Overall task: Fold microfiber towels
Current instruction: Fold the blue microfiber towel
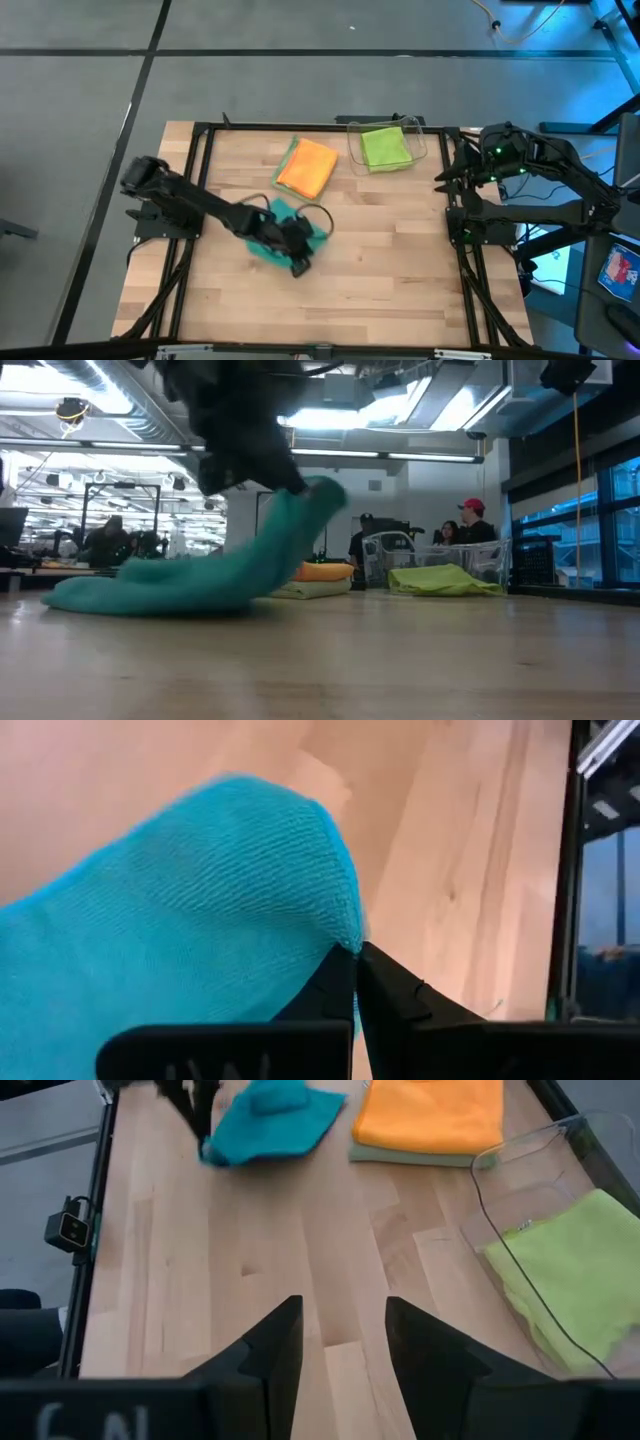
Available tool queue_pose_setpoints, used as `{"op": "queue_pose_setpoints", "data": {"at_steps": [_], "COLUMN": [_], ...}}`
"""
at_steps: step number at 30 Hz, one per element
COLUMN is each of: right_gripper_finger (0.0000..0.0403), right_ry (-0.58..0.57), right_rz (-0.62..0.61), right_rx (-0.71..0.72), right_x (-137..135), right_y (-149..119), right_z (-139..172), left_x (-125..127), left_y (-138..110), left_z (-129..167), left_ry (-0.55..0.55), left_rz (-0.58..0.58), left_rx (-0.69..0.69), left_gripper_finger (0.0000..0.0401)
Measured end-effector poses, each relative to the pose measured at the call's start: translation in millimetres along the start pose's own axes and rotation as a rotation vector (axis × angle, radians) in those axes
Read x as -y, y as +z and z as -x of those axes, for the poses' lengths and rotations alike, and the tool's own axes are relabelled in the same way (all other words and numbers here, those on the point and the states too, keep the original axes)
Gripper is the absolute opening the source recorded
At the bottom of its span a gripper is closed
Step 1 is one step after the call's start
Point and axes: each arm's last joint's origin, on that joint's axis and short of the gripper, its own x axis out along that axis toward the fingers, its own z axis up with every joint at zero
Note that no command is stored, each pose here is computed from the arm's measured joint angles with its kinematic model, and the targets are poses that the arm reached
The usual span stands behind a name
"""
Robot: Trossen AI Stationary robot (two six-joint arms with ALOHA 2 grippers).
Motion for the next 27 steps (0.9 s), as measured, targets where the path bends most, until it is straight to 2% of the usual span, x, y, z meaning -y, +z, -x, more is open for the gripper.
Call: {"op": "queue_pose_setpoints", "data": {"at_steps": [5, 7, 10, 12, 16, 20, 24, 27], "right_gripper_finger": [0.0147, 0.0147, 0.0147, 0.0147, 0.0147, 0.0147, 0.0147, 0.0147], "right_ry": [0.055, 0.165, 0.418, 0.518, 0.556, 0.649, 0.683, 0.695], "right_rz": [0.007, 0.044, 0.122, 0.165, 0.257, 0.412, 0.622, 0.731], "right_rx": [0.011, 0.033, 0.084, 0.125, 0.214, 0.374, 0.546, 0.647], "right_x": [0, 0, -2, -2, -5, -16, -27, -33], "right_y": [-2, -5, -15, -24, -43, -60, -80, -85], "right_z": [-8, -21, -48, -71, -115, -150, -173, -179], "left_x": [24, 30, 41, 50, 60, 63, 62, 62], "left_y": [12, 19, 30, 38, 47, 51, 50, 50], "left_z": [-34, -46, -55, -54, -46, -37, -38, -38], "left_ry": [0.013, 0.013, -0.003, -0.026, -0.05, -0.059, -0.051, -0.049], "left_rz": [-0.055, -0.08, -0.127, -0.165, -0.207, -0.213, -0.216, -0.224], "left_rx": [-0.001, 0.002, 0.018, 0.045, 0.076, 0.097, 0.088, 0.089], "left_gripper_finger": [0.0, 0.0, 0.0, 0.0, 0.0, 0.0, 0.0, 0.0]}}
